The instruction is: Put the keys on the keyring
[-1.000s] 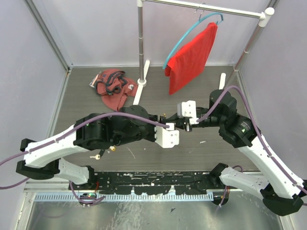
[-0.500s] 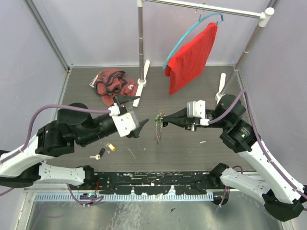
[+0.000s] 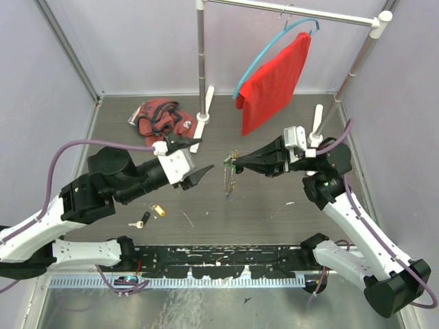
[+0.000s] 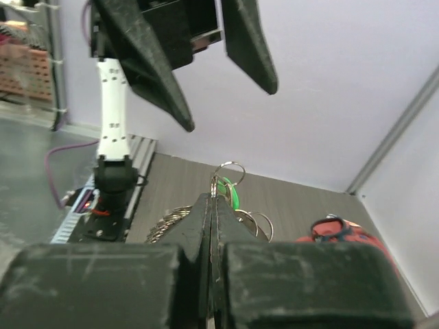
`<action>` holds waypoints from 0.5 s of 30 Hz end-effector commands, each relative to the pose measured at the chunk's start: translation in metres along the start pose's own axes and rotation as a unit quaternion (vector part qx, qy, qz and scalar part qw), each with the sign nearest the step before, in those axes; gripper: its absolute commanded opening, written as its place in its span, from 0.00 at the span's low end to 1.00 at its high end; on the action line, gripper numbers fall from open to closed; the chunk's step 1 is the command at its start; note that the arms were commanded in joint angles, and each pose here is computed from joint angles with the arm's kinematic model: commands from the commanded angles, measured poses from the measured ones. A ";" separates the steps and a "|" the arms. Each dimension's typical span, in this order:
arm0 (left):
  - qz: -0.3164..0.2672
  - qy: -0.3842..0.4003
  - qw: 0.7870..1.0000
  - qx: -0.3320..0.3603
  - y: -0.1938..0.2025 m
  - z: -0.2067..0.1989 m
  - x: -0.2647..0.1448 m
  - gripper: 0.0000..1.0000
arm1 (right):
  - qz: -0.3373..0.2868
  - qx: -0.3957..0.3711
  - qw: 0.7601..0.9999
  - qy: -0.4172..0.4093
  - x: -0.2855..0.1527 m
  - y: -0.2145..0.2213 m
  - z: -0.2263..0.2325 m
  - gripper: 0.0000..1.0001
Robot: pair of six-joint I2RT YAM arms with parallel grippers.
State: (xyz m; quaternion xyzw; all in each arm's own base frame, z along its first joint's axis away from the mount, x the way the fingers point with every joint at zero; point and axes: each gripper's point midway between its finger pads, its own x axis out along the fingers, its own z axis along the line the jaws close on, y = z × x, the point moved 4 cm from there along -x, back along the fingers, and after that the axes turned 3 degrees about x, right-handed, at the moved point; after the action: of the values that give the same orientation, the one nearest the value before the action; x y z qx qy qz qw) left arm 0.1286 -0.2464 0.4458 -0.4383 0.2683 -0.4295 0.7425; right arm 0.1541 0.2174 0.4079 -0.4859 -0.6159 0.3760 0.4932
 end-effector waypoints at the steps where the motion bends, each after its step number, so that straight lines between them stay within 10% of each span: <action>1: -0.061 0.029 0.998 -0.008 -0.022 -0.003 -0.006 0.67 | -0.004 -0.084 0.992 -0.095 0.000 -0.037 0.023 0.01; 15: -0.093 0.190 0.976 0.054 -0.048 -0.032 -0.014 0.57 | 0.048 -0.101 0.971 -0.213 -0.008 -0.045 0.045 0.01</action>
State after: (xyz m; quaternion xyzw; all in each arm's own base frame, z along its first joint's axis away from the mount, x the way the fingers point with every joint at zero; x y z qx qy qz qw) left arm 0.0873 -0.2585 0.4701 -0.3629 0.3271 -0.5566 0.6719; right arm 0.1047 0.2006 0.4414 -0.4857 -0.7103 0.4190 0.2899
